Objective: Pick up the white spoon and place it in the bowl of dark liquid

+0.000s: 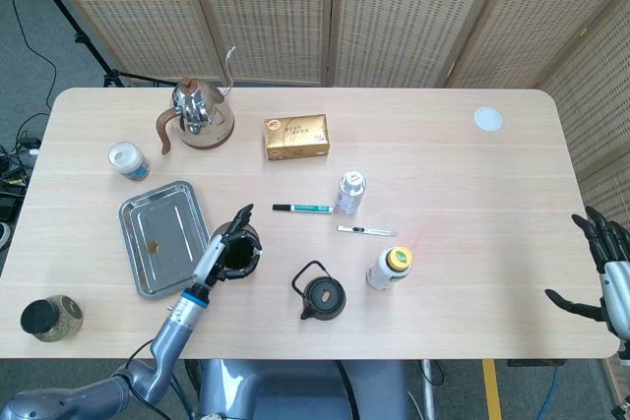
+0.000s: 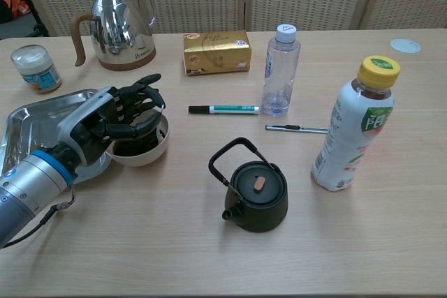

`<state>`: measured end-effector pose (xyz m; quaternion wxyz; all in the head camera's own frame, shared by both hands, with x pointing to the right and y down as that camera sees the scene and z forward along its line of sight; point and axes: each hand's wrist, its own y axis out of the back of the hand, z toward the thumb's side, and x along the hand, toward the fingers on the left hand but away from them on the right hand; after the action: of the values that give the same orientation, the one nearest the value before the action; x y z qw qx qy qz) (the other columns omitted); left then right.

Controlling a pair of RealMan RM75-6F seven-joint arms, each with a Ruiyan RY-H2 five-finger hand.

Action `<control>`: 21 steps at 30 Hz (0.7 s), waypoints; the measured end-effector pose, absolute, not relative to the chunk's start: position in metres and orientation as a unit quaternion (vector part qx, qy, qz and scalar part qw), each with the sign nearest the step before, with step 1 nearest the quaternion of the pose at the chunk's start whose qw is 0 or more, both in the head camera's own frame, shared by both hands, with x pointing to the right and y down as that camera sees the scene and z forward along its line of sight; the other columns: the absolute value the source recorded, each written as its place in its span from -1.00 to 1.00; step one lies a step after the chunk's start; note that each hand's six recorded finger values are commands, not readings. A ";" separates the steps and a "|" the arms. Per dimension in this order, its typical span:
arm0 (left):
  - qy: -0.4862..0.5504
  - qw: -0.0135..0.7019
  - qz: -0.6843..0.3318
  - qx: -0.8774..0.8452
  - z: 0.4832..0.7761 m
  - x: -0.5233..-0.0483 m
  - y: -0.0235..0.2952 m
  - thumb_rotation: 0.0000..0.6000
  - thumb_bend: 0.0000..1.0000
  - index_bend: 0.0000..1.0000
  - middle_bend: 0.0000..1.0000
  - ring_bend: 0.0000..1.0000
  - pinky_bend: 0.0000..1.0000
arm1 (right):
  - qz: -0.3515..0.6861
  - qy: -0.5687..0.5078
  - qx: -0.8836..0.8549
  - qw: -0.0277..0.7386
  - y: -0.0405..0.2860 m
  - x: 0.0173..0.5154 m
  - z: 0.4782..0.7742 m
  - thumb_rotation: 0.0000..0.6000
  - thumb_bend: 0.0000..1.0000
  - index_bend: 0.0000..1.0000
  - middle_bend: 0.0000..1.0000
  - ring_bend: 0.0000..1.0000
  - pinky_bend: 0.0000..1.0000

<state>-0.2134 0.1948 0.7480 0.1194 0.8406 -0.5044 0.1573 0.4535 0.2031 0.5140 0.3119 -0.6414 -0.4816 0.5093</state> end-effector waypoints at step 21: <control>-0.502 0.100 0.174 0.842 0.752 -0.212 0.180 1.00 -0.08 0.27 -1.00 -1.00 -1.00 | 0.512 -0.483 -0.639 0.309 0.202 0.456 0.515 1.00 -1.00 -0.90 -1.00 -1.00 -1.00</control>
<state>-0.2124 0.1796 0.7523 0.0995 0.8417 -0.5015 0.1737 0.4558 0.2020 0.5154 0.3092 -0.6389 -0.4835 0.5123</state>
